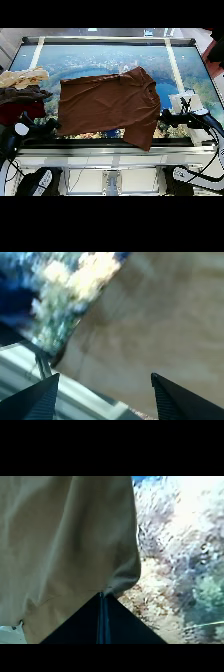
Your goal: Fold the shirts.
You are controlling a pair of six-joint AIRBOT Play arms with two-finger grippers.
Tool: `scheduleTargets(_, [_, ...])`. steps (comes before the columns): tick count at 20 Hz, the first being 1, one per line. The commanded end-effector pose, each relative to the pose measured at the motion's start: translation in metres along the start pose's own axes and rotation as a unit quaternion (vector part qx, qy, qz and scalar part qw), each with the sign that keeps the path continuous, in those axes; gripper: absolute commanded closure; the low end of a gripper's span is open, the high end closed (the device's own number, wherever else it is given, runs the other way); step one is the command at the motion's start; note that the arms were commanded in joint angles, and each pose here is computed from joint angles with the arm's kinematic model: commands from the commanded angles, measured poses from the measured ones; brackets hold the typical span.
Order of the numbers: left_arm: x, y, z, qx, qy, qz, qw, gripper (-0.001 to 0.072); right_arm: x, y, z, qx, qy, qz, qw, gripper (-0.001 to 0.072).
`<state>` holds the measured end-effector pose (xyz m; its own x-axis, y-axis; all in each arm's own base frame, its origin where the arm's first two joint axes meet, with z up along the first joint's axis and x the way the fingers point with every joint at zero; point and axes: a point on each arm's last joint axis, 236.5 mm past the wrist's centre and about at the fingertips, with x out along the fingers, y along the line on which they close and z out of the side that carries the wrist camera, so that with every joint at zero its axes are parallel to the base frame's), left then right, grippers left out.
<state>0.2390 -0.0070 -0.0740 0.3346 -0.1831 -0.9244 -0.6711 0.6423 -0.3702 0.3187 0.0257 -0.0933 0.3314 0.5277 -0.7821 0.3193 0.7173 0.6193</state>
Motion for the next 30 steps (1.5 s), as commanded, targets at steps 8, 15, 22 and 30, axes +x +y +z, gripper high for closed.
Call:
scheduleTargets(8, [0.026, 0.005, -0.004, -0.072, -0.016, -0.030, 0.997, 0.0145, -0.001, 0.016, 0.000, -0.006, -0.001, 0.034, 0.999, 0.0685])
scheduleTargets(15, [0.034, 0.002, -0.003, -0.082, -0.010, -0.034, 0.996, 0.0695, -0.005, 0.019, 0.005, -0.011, -0.006, 0.041, 0.999, 0.0456])
scheduleTargets(22, [0.034, 0.002, -0.004, -0.078, -0.008, -0.034, 0.996, 0.0695, -0.023, -0.039, -0.012, 0.059, 0.036, -0.049, 0.996, 0.0223])
scheduleTargets(30, [0.033, -0.005, -0.006, -0.068, -0.003, -0.049, 0.997, 0.0695, 0.015, -0.012, -0.006, 0.073, 0.034, -0.015, 0.997, 0.0223])
